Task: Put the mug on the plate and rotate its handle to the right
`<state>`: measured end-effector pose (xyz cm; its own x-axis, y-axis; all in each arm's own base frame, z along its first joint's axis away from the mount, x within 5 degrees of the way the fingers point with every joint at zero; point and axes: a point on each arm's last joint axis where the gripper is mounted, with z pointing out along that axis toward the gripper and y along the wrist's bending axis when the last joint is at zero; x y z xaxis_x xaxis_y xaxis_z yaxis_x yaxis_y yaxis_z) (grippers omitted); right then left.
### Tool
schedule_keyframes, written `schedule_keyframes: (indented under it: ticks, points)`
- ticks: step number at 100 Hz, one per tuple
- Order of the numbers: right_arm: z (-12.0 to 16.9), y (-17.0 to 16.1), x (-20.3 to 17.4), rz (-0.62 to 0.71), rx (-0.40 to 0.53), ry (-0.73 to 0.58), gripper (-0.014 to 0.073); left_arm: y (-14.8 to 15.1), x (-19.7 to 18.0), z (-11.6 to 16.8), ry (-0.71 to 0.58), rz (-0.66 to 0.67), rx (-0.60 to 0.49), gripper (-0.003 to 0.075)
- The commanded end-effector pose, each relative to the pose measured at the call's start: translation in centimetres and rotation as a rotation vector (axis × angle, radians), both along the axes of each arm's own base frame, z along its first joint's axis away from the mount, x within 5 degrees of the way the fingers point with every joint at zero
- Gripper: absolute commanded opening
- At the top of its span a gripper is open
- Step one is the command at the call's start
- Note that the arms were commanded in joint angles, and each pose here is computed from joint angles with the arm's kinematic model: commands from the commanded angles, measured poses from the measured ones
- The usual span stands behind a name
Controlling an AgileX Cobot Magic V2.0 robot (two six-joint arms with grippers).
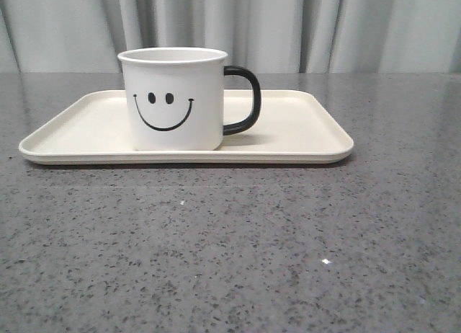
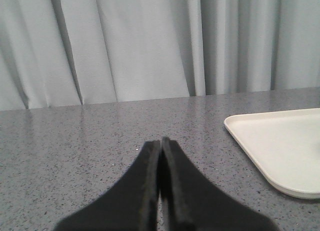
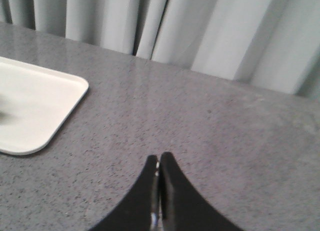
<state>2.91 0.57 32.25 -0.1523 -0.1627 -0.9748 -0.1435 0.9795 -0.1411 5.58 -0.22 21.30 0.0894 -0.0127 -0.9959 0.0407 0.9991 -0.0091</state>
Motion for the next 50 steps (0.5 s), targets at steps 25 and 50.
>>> schedule_keyframes:
  ticks: [25, 50]
  points:
    - [-7.4, 0.2, 2.0, -0.005, 0.211, -0.21, -0.0117, 0.0, -0.3, 0.6, -0.105, -0.001, -0.005, -0.002]
    - [-10.7, 0.1, 2.3, -0.022, 0.236, -0.203, -0.0117, 0.0, -0.3, 0.6, -0.105, -0.001, -0.005, -0.002]
